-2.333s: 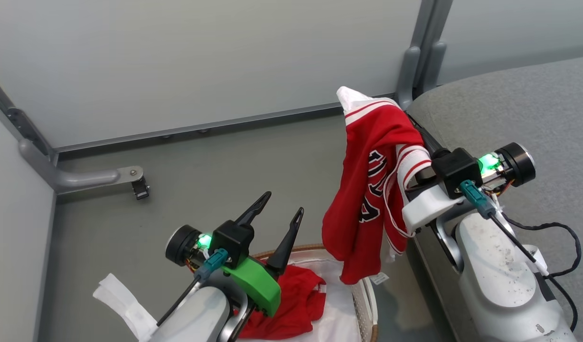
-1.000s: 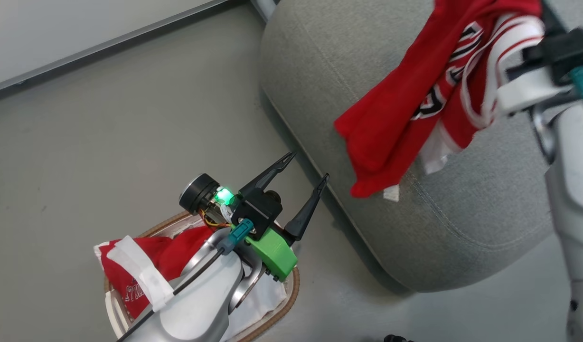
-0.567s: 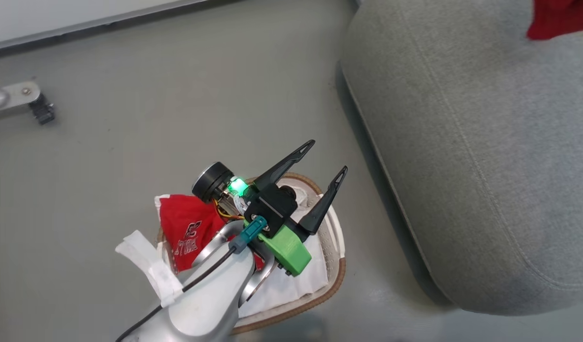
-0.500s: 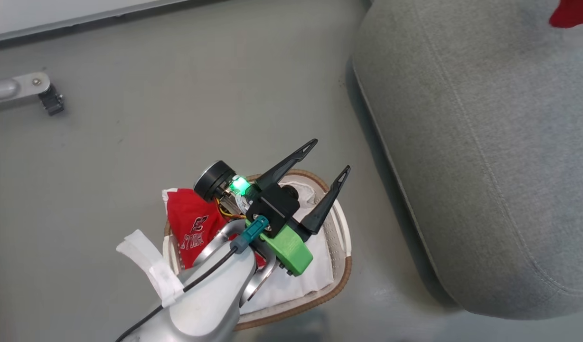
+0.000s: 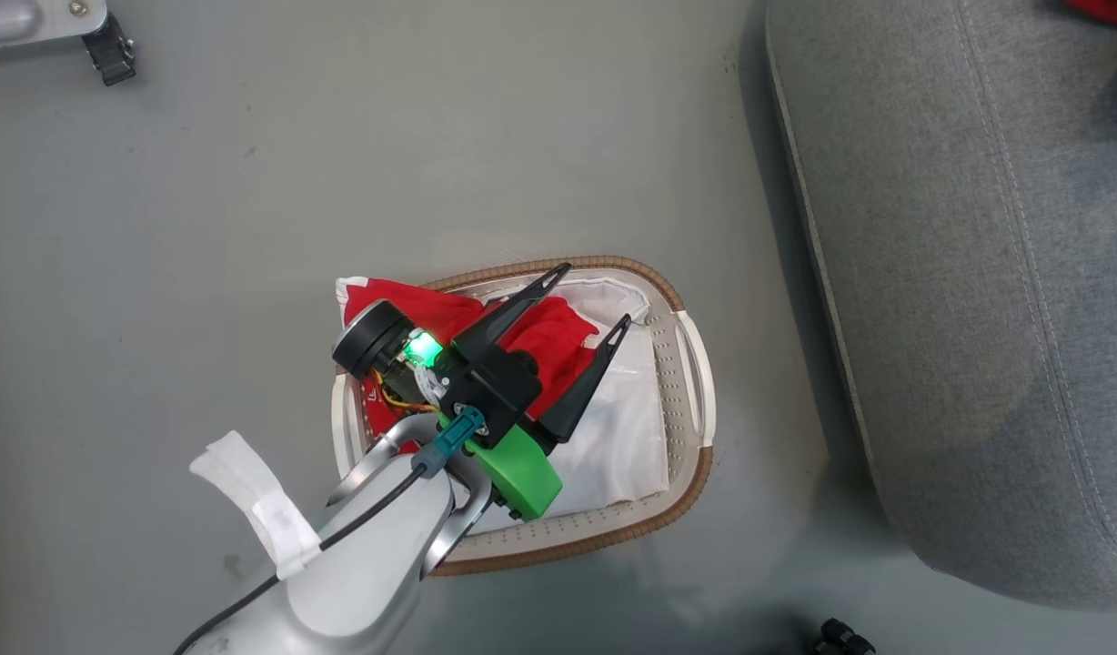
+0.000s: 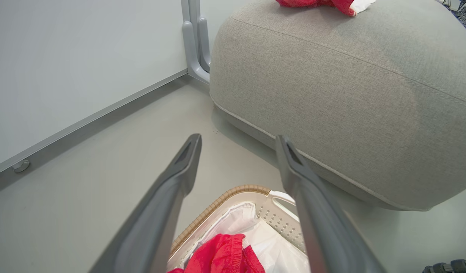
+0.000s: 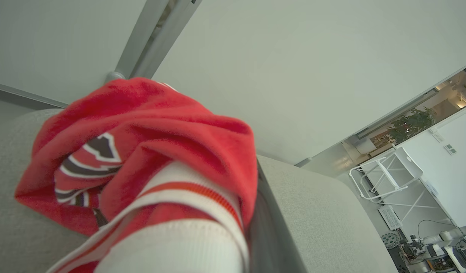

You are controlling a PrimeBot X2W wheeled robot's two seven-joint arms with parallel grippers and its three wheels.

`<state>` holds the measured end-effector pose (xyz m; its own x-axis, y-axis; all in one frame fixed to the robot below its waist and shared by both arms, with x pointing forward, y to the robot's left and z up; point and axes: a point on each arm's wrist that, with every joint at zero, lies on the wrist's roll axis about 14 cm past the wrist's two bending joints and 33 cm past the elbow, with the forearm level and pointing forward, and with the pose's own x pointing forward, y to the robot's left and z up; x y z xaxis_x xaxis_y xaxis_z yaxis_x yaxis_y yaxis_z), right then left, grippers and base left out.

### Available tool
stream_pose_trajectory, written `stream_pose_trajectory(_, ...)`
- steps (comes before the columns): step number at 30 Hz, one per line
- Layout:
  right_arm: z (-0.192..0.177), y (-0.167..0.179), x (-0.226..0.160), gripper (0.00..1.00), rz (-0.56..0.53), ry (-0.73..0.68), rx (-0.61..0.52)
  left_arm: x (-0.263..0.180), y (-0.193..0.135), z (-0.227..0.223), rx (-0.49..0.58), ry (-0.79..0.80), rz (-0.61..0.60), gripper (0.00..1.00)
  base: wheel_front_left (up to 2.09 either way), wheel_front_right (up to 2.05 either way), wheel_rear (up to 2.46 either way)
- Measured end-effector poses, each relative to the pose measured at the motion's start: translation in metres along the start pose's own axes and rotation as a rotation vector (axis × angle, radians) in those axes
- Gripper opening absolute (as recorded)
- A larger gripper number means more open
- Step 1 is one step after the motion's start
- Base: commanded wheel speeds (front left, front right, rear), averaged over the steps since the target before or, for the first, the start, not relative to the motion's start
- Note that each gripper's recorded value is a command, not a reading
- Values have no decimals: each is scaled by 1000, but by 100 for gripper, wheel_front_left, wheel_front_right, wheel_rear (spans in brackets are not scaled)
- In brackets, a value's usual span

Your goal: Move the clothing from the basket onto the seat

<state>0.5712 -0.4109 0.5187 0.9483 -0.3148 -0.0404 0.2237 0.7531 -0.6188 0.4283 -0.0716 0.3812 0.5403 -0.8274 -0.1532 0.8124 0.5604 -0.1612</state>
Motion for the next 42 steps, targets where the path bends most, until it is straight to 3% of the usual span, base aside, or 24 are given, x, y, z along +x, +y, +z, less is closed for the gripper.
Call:
stream_pose_trajectory(4,-27,20,-15,0,34,64,13,5,1,-1,2,3,-8,100,0,0,0)
stream_pose_trajectory(9,-53,15,-39,0,20,130,22,10,-4,0,6,4,-37,100,0,0,0)
stream_pose_trajectory(10,-57,12,-43,2,13,140,24,11,-6,0,6,5,-42,100,0,0,0)
stream_pose_trajectory(11,-60,10,-48,17,6,148,27,13,-8,1,7,2,-48,100,0,0,0)
stream_pose_trajectory(13,-65,6,-57,17,-7,158,36,15,-11,2,7,3,-57,100,0,0,0)
stream_pose_trajectory(14,-69,5,-62,100,-10,169,36,15,-12,2,5,4,-61,100,0,0,0)
stream_pose_trajectory(19,-84,9,-90,100,-18,205,74,17,-19,0,-1,12,-81,100,0,0,0)
stream_pose_trajectory(30,-96,15,-155,100,-82,231,274,22,-27,24,0,-38,-78,100,0,0,0)
stream_pose_trajectory(42,-9,-16,-143,100,-88,-50,291,4,-18,56,-35,-102,54,100,0,0,0)
